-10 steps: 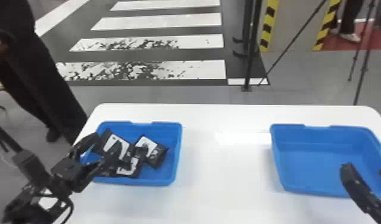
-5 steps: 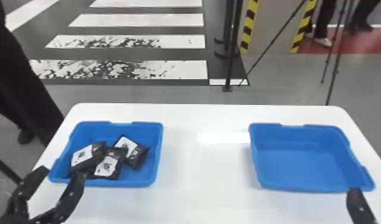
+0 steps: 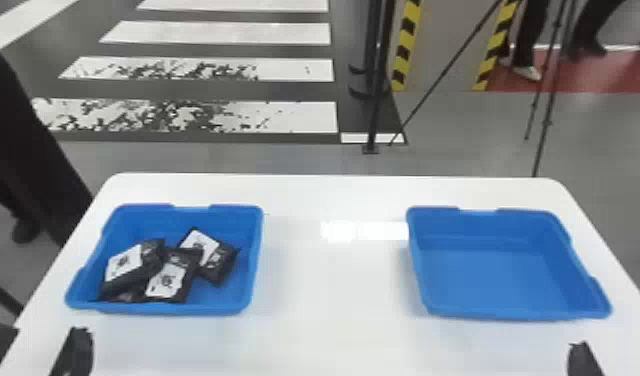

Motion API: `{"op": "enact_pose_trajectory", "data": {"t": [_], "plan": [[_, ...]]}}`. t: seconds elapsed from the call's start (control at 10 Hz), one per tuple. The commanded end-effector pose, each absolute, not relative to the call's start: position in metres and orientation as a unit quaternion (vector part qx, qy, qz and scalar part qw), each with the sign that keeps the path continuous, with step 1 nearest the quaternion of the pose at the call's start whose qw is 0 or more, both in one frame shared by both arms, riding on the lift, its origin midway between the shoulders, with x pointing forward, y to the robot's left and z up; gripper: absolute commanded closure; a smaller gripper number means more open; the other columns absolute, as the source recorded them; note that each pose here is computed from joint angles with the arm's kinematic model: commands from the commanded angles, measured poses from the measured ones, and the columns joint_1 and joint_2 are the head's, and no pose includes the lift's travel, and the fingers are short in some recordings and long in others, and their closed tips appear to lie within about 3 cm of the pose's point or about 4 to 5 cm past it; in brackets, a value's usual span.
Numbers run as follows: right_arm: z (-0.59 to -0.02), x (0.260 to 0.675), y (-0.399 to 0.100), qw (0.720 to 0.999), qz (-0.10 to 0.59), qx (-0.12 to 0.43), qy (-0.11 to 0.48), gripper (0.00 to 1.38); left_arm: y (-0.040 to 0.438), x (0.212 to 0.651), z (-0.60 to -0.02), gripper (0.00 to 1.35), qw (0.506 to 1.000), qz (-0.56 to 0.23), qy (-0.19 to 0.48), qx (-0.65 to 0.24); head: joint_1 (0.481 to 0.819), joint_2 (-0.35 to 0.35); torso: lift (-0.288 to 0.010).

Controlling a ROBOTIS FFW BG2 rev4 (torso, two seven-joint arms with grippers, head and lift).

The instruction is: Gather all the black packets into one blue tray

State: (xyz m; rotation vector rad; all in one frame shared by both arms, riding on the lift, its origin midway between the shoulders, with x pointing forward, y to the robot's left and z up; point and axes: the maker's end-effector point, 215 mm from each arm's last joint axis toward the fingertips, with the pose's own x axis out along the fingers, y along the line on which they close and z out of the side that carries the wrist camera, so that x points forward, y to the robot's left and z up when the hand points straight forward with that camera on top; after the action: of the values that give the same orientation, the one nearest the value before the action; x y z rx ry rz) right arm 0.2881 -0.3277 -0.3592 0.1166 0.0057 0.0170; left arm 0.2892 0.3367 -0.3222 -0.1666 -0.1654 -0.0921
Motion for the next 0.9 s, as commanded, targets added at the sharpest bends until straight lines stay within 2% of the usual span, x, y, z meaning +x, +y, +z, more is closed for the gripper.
{"op": "enact_pose_trajectory", "data": {"t": [0.0, 0.8], "plan": [[-0.355, 0.287, -0.326, 0.999, 0.01, 0.052, 0.002, 0.21, 0.336, 0.286, -0.321, 0.2, 0.992, -0.045, -0.084, -0.077, 0.695, 0.015, -0.11], [-0.348, 0.292, -0.319, 1.0, 0.021, 0.023, -0.002, 0.21, 0.321, 0.292, -0.345, 0.22, 0.995, -0.062, -0.035, -0.072, 0.695, 0.001, -0.11]]}}
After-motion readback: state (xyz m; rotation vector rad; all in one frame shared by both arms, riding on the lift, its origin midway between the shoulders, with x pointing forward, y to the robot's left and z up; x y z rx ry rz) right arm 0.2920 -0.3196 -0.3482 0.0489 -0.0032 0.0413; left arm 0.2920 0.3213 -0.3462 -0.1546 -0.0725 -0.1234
